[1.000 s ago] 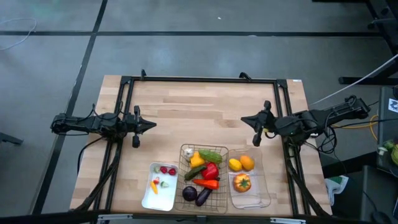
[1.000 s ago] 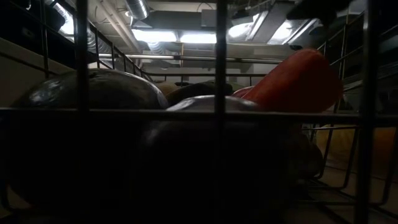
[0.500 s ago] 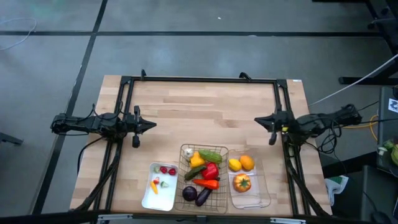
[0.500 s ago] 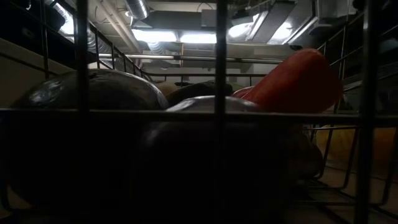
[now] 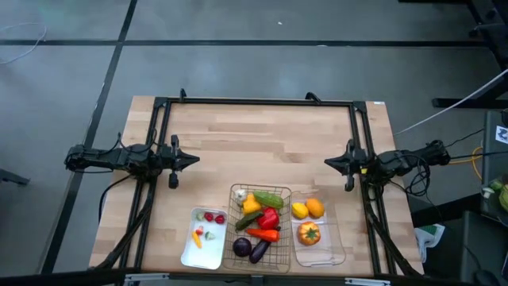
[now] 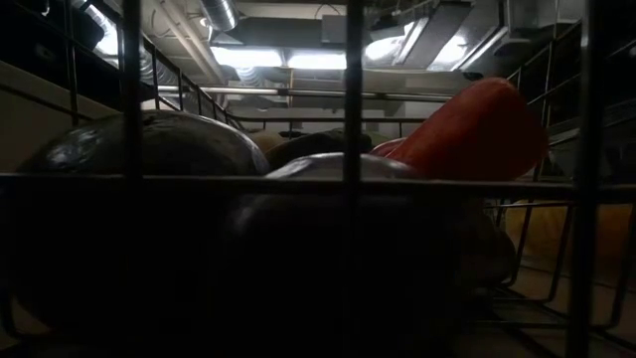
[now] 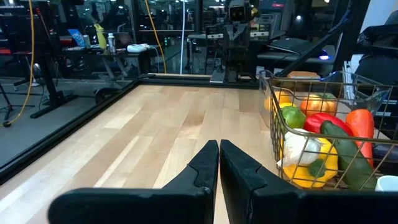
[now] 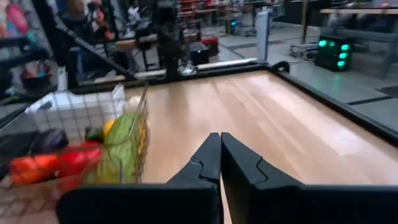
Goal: Sort produce into baskets
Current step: Return to Home Position
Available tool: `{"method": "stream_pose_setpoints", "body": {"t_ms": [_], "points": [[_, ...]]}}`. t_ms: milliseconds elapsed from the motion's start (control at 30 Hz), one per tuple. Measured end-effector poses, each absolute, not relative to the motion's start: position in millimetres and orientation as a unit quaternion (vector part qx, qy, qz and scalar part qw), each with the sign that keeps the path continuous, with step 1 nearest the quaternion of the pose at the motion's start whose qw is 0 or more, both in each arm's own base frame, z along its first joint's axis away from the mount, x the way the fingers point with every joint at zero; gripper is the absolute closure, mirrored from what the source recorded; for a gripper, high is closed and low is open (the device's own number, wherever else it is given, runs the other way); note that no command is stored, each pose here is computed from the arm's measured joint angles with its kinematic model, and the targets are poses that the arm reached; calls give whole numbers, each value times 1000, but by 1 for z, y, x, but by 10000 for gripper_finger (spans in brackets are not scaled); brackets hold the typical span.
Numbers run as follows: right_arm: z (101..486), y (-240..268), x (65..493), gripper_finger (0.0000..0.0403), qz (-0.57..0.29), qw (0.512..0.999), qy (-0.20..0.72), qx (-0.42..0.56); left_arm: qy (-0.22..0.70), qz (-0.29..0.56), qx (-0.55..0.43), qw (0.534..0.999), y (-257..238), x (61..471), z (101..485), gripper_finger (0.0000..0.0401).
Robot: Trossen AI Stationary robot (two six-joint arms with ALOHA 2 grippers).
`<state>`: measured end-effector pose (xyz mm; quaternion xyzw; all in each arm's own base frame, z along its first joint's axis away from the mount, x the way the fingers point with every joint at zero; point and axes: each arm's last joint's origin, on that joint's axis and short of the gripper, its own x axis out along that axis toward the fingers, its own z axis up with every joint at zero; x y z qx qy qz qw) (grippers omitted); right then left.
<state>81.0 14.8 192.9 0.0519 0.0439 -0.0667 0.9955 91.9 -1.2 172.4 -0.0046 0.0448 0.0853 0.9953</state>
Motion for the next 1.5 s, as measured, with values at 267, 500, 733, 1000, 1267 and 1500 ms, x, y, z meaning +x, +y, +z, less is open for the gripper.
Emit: {"method": "stream_pose_setpoints", "body": {"t_ms": [267, 500, 733, 1000, 1267, 1500], "points": [[179, 18, 90, 391, -61, 998, -4, 24, 45, 85, -5, 995, -1, 92, 172, 388], [179, 16, 91, 391, -84, 996, -13, 3, 45, 85, -5, 995, -1, 92, 172, 388], [179, 10, 93, 391, -81, 996, -16, -19, 45, 85, -5, 995, -1, 92, 172, 388], [175, 3, 94, 391, -61, 998, 11, 8, 45, 85, -5, 995, -1, 92, 172, 388], [173, -1, 94, 391, -54, 998, 19, 6, 45, 85, -5, 995, -1, 92, 172, 388], [173, 0, 94, 391, -49, 999, 21, -5, 45, 85, -5, 995, -1, 92, 172, 388]]}}
